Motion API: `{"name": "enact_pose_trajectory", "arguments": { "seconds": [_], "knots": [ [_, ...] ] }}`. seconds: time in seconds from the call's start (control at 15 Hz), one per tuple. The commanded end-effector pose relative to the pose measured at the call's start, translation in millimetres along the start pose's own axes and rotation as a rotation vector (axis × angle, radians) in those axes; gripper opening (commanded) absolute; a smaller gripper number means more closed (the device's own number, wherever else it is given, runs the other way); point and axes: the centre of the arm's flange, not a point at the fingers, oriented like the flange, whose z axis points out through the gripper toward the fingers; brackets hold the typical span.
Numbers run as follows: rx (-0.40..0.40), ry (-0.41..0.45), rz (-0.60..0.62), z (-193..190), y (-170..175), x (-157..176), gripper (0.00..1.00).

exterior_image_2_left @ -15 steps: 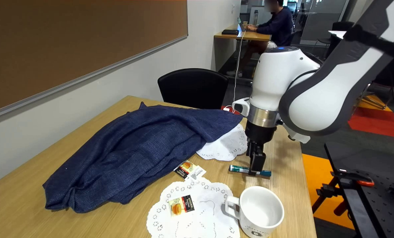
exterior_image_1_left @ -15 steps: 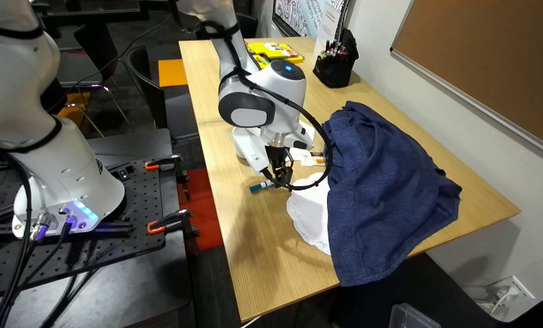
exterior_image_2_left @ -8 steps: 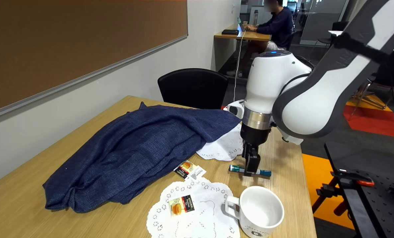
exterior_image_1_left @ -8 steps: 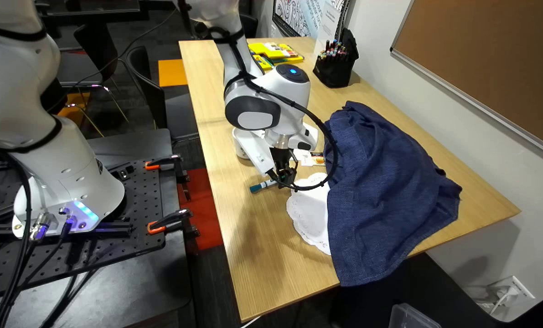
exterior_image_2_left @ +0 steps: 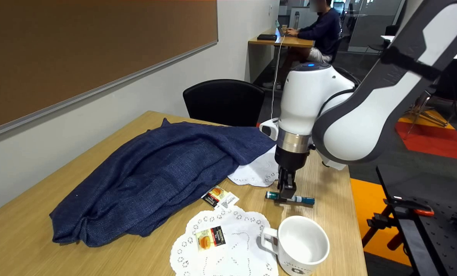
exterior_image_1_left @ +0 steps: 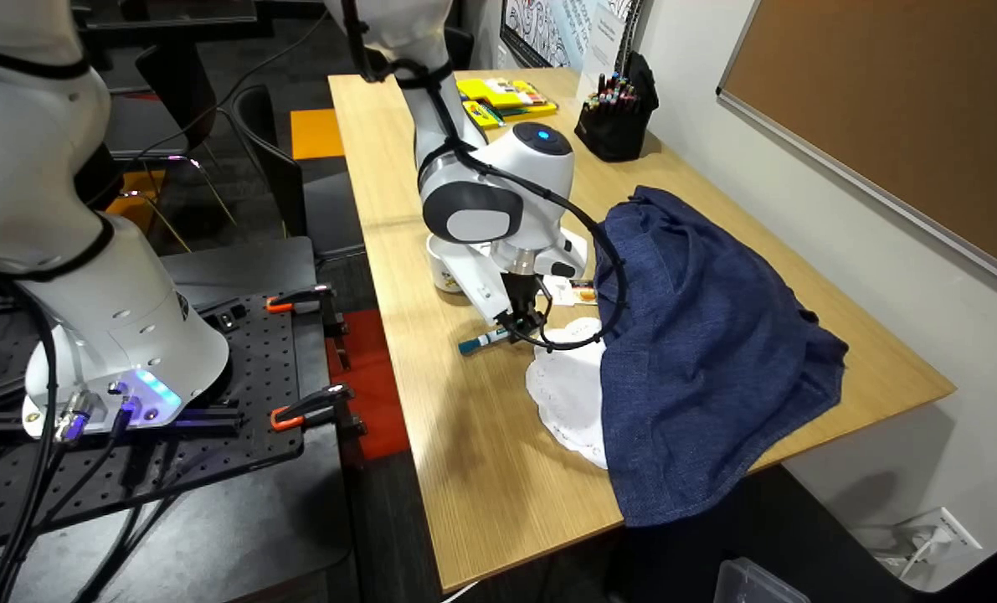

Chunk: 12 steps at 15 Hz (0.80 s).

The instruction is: Move the cup away from the table mat then put the marker inside the cup

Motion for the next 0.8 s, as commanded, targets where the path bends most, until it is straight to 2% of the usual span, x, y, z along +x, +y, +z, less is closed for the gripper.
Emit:
{"name": "enact_pose_trajectory", "arguments": {
  "seconds": [0.0, 0.13, 0.27, 0.4, 0.73],
  "knots": [
    [-0.015, 0.011, 0.015, 2.6, 0.2, 8.9, 0.17],
    [-0.016, 0.011, 0.015, 2.9, 0.8, 10.3, 0.12],
    [-0.017, 0.009, 0.015, 3.0, 0.7, 11.3, 0.12],
    [-0.023, 0.003, 0.016, 2.6, -0.4, 12.5, 0.05],
    [-0.014, 0.035, 0.05, -36.4, -12.4, 12.7, 0.05]
  ]
}}
